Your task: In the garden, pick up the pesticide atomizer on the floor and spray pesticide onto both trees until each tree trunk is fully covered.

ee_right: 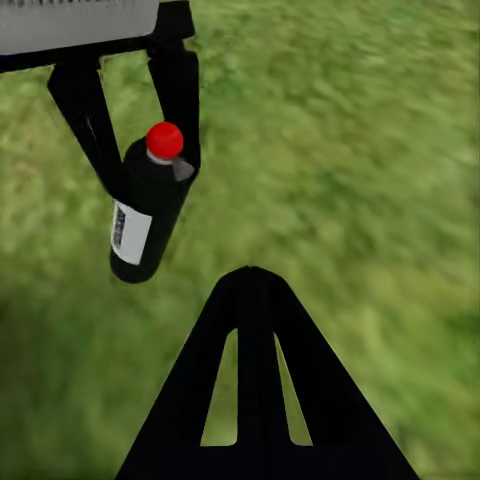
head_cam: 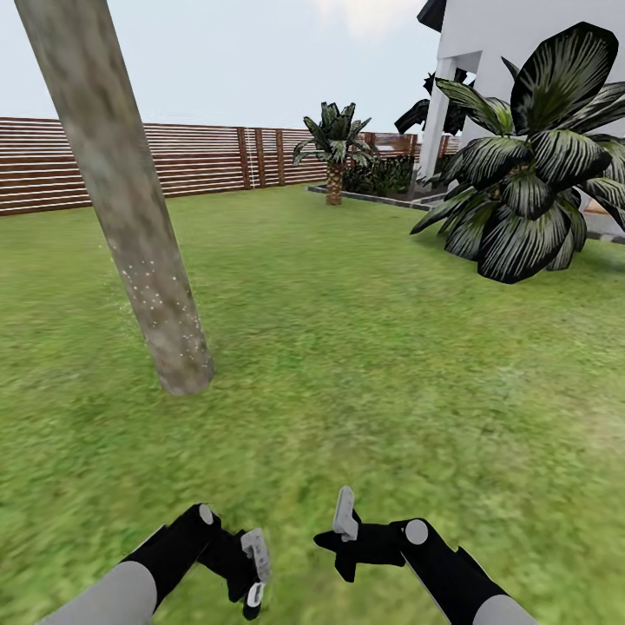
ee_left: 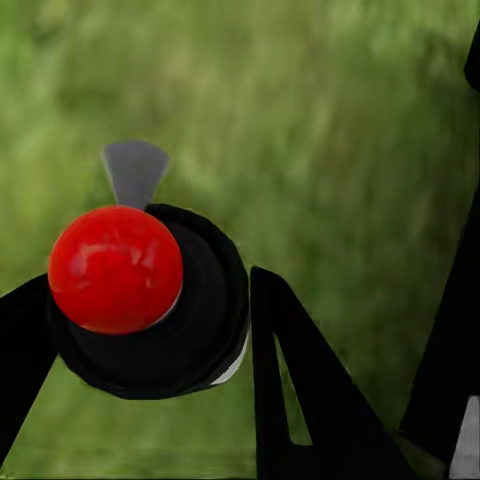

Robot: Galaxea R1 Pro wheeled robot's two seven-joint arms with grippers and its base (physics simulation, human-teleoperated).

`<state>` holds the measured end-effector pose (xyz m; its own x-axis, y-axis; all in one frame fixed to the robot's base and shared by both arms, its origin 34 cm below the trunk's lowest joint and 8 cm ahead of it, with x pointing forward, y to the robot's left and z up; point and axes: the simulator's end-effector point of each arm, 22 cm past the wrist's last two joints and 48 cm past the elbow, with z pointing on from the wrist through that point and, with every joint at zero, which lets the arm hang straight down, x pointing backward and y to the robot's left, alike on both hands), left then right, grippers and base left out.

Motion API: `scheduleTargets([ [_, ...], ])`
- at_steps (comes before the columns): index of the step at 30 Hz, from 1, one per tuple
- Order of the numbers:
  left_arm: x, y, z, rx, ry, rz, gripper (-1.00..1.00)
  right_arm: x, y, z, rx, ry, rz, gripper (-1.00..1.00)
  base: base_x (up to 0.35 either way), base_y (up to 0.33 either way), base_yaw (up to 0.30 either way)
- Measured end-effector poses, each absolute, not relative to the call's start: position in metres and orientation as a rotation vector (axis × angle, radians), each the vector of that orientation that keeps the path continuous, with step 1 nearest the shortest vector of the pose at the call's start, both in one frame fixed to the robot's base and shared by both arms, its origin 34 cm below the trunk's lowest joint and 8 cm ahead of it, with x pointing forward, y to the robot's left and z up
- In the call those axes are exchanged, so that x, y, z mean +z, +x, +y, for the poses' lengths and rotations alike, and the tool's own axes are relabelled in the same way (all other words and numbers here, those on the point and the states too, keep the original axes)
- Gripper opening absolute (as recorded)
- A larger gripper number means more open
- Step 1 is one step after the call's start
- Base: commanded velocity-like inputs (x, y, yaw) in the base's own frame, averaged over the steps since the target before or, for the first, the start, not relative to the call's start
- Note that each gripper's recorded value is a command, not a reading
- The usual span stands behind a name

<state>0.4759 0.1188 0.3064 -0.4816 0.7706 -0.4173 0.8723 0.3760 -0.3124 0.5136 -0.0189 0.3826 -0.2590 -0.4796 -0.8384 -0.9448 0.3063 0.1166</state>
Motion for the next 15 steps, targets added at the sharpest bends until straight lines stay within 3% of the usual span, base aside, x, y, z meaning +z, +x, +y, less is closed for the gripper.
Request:
scheduleTargets([
  [1, 0.304, 0.477, 0.134, -0.718, 1.468, 2.452, -1.00, 0.382, 0.513, -0.019, 0.836, -1.268, 1.868, 1.00, 0.000, 0.000, 0.000],
  [6, 0.296, 0.499, 0.188, -0.544, 1.383, 2.508, -1.00, 0.379, 0.514, -0.023, 0.828, -1.260, 1.881, 1.00, 0.000, 0.000, 0.000],
  [9, 0.292, 0.537, 0.204, -0.386, 1.095, 2.531, -1.00, 0.353, 0.525, -0.045, 0.704, -1.164, 1.979, 1.00, 0.000, 0.000, 0.000],
  [11, 0.281, 0.545, 0.222, -0.312, 0.847, 2.580, -1.00, 0.316, 0.531, -0.085, 0.518, -1.019, 2.106, 1.00, 0.000, 0.000, 0.000],
  [15, 0.272, 0.554, 0.261, -0.113, 0.372, 2.428, -1.00, 0.299, 0.556, -0.190, 0.210, -0.366, 2.163, 1.00, 0.000, 0.000, 0.000],
])
